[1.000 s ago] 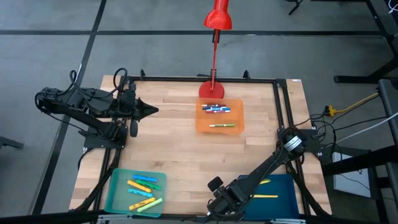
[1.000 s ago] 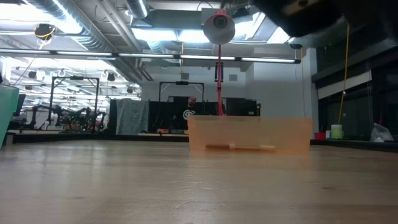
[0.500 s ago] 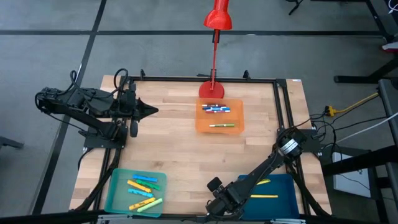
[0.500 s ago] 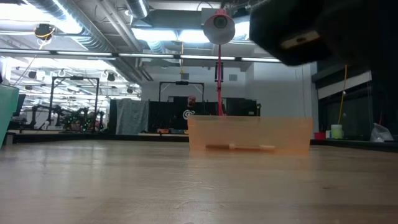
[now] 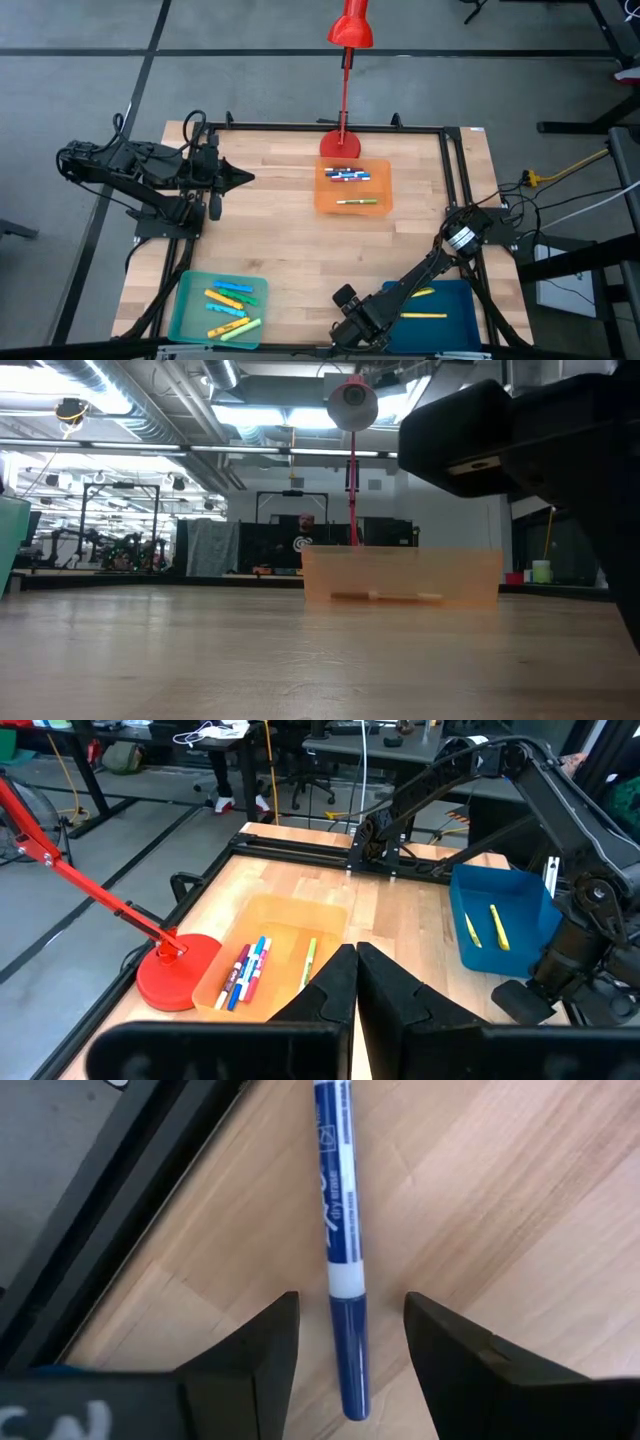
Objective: Pick & Place Markers
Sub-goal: Put the blue marker pen into the orange bin
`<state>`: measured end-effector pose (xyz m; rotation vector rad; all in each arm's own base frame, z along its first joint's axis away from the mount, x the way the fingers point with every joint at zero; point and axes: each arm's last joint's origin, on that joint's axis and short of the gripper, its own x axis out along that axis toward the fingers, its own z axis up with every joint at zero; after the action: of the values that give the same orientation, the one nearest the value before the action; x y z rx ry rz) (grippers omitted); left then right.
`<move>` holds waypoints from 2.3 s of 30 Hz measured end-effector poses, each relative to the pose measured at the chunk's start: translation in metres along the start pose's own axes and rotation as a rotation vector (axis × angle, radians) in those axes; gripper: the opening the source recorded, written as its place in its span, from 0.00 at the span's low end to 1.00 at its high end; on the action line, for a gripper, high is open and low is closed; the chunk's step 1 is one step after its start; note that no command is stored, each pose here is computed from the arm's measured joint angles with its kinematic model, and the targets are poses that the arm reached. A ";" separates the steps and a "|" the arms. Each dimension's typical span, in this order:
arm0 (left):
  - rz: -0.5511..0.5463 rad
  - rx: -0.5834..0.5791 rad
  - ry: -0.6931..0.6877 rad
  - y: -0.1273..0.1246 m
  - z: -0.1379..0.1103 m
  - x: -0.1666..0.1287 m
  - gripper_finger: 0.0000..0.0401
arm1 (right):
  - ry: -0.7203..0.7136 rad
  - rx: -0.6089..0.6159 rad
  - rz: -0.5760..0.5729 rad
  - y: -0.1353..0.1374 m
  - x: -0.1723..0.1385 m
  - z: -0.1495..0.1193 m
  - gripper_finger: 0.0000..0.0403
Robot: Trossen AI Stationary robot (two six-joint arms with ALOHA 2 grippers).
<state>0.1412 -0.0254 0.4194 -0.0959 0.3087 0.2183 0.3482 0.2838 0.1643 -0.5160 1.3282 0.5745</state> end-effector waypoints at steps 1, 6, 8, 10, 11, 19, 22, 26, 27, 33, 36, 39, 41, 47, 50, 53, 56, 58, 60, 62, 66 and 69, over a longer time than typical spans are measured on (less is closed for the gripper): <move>0.000 0.000 0.000 0.000 0.000 0.000 0.02 | 0.000 0.000 -0.001 0.000 0.000 0.000 0.45; 0.000 0.000 0.000 0.000 0.000 0.000 0.01 | 0.000 0.002 -0.001 0.000 0.000 0.000 0.45; 0.000 0.000 0.000 0.000 0.000 0.000 0.02 | 0.000 0.002 -0.001 -0.001 0.000 0.000 0.45; 0.000 0.000 0.000 0.000 0.000 0.000 0.02 | 0.000 0.002 0.000 -0.001 0.000 0.000 0.45; 0.000 0.000 0.000 0.000 0.000 0.000 0.02 | 0.000 0.002 0.000 -0.001 0.000 0.000 0.45; 0.000 0.000 0.000 0.000 0.000 0.000 0.01 | 0.016 -0.001 0.020 0.000 0.007 0.000 0.45; 0.000 0.000 0.000 0.000 0.000 0.000 0.02 | 0.017 0.001 0.020 0.000 0.008 0.000 0.42; 0.000 0.000 0.000 0.000 0.000 0.000 0.02 | 0.018 0.003 0.022 0.000 0.008 0.000 0.32; 0.000 0.000 0.000 0.000 0.000 0.000 0.02 | 0.018 0.001 0.023 0.000 0.008 0.000 0.28; 0.000 0.000 0.000 0.000 0.000 0.000 0.01 | 0.019 0.002 0.031 -0.001 0.008 0.000 0.09; 0.000 0.000 0.000 0.000 0.000 0.000 0.02 | 0.019 0.002 0.031 -0.001 0.008 0.000 0.08; 0.000 0.000 0.000 0.000 0.000 0.000 0.02 | 0.020 0.003 0.031 -0.001 0.009 0.000 0.08; 0.000 0.000 0.000 0.000 0.000 0.000 0.01 | 0.020 0.006 0.030 -0.001 0.009 0.000 0.08; 0.000 0.000 0.000 0.000 0.000 0.000 0.02 | 0.021 0.048 0.020 -0.002 0.009 0.000 0.08; 0.000 0.000 0.000 0.000 0.000 0.000 0.02 | 0.020 0.067 0.014 -0.002 0.009 0.000 0.08; 0.000 0.000 0.000 0.000 0.000 0.000 0.02 | 0.016 0.097 0.009 -0.004 0.007 0.002 0.08; 0.000 0.000 0.000 0.000 0.000 0.000 0.01 | 0.014 0.112 -0.013 -0.006 0.004 0.003 0.08; 0.000 -0.001 -0.001 0.000 0.000 0.000 0.01 | 0.014 0.120 -0.020 -0.008 0.002 0.004 0.08; -0.001 -0.003 -0.005 0.000 0.001 0.000 0.02 | 0.020 0.132 -0.045 -0.010 -0.001 0.004 0.08; -0.001 -0.003 -0.006 0.000 0.001 0.000 0.02 | 0.047 0.155 -0.074 -0.014 -0.001 0.002 0.08; -0.002 -0.003 -0.006 0.000 0.001 0.000 0.02 | 0.077 0.202 -0.089 -0.022 -0.002 -0.002 0.08; -0.008 -0.003 -0.005 0.000 0.001 0.000 0.01 | 0.085 0.212 -0.090 -0.025 -0.002 -0.003 0.08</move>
<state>0.1413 -0.0257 0.4201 -0.0996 0.3031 0.2106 0.3626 0.2626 0.1664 -0.4265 1.4201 0.3357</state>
